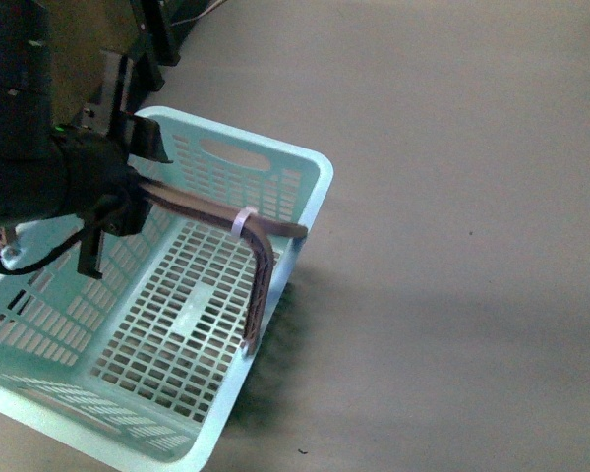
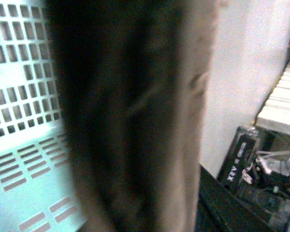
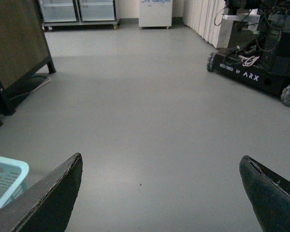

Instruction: Pick mango and avocado into basket

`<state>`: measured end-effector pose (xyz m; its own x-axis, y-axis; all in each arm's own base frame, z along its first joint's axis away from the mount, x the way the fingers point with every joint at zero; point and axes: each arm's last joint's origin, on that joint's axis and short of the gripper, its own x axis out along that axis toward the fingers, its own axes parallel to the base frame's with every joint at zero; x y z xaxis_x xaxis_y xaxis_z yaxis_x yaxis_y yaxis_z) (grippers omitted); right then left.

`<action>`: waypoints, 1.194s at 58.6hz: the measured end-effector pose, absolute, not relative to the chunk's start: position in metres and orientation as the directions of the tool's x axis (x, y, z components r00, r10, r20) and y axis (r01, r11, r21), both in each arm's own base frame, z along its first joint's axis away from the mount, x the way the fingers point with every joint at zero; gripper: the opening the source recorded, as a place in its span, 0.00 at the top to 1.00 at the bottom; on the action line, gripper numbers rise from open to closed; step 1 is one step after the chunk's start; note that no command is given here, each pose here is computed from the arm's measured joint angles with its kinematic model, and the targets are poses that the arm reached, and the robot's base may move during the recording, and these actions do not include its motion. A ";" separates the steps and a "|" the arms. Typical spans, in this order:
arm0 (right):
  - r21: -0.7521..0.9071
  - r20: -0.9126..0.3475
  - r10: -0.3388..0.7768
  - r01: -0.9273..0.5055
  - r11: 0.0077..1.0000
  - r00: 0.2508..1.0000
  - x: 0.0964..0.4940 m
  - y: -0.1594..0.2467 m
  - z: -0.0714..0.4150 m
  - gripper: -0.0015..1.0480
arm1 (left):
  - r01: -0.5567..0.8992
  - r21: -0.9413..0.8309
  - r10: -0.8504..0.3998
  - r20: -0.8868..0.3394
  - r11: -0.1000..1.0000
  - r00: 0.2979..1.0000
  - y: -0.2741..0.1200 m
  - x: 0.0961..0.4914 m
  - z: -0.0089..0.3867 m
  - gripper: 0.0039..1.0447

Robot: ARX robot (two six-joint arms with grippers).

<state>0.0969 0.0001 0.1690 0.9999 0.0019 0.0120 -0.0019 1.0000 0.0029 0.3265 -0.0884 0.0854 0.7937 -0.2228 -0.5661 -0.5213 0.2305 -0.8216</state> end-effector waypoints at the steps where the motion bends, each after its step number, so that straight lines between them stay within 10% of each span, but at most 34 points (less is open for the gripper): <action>1: 0.003 0.012 0.002 -0.002 1.000 1.000 0.097 0.000 0.169 0.08 | -0.514 -0.828 -0.228 -0.557 0.223 0.799 -0.087 0.323 0.092 0.91; 37: 0.003 0.012 0.002 -0.002 1.000 1.000 0.097 0.000 0.169 0.08 | -0.357 -0.934 -0.212 -0.353 0.019 0.911 -0.018 0.209 0.250 0.92; 70: 0.003 0.012 0.002 -0.002 1.000 1.000 0.097 0.000 0.169 0.08 | -0.285 -0.959 -0.214 -0.279 0.005 0.936 -0.011 0.165 0.290 0.92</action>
